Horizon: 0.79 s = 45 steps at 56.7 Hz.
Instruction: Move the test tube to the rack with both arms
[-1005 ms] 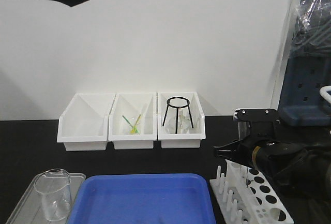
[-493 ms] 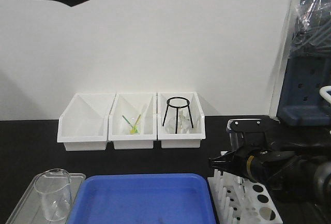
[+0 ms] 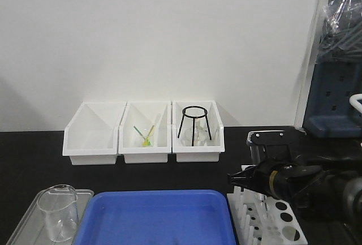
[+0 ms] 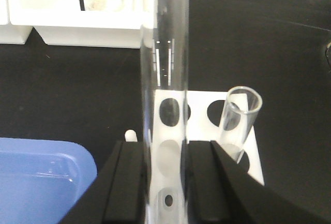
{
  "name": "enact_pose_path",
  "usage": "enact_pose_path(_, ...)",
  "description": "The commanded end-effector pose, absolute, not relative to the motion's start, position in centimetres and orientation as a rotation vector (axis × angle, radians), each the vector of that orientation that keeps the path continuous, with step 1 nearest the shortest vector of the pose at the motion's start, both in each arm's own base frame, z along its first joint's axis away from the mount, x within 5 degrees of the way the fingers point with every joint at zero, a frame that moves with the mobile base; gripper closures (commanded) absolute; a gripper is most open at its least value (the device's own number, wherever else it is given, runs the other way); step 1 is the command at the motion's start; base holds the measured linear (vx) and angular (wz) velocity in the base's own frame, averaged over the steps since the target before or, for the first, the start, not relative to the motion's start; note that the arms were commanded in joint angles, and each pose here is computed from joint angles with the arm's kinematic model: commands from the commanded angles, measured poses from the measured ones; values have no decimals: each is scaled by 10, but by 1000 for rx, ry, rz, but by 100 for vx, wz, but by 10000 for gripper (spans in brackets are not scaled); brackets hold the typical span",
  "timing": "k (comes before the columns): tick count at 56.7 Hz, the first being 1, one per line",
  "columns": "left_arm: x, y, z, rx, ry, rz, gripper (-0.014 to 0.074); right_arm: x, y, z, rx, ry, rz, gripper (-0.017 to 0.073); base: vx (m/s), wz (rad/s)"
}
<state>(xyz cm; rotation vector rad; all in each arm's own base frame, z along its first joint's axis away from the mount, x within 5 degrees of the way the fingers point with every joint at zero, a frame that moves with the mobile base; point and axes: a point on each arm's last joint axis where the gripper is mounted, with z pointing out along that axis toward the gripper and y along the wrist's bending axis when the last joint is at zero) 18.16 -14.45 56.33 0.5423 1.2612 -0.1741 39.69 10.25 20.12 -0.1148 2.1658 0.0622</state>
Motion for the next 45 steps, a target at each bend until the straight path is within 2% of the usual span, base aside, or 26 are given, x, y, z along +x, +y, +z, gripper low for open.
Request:
enact_pose_path(1, 165, -134, 585, 520, 1135, -204, 435, 399, 100, 229, -174, 2073, 10, 564, 0, 0)
enact_pose_path(16, 157, -129, 592, 519, 1073, -207, 435, 399, 101, 228, -184, 2077, 27, 529, 0, 0)
enact_pose_path(45, 139, -115, 604, 503, 982, -213, 435, 399, 103, 228, -191, 2082, 45, 350, 0, 0)
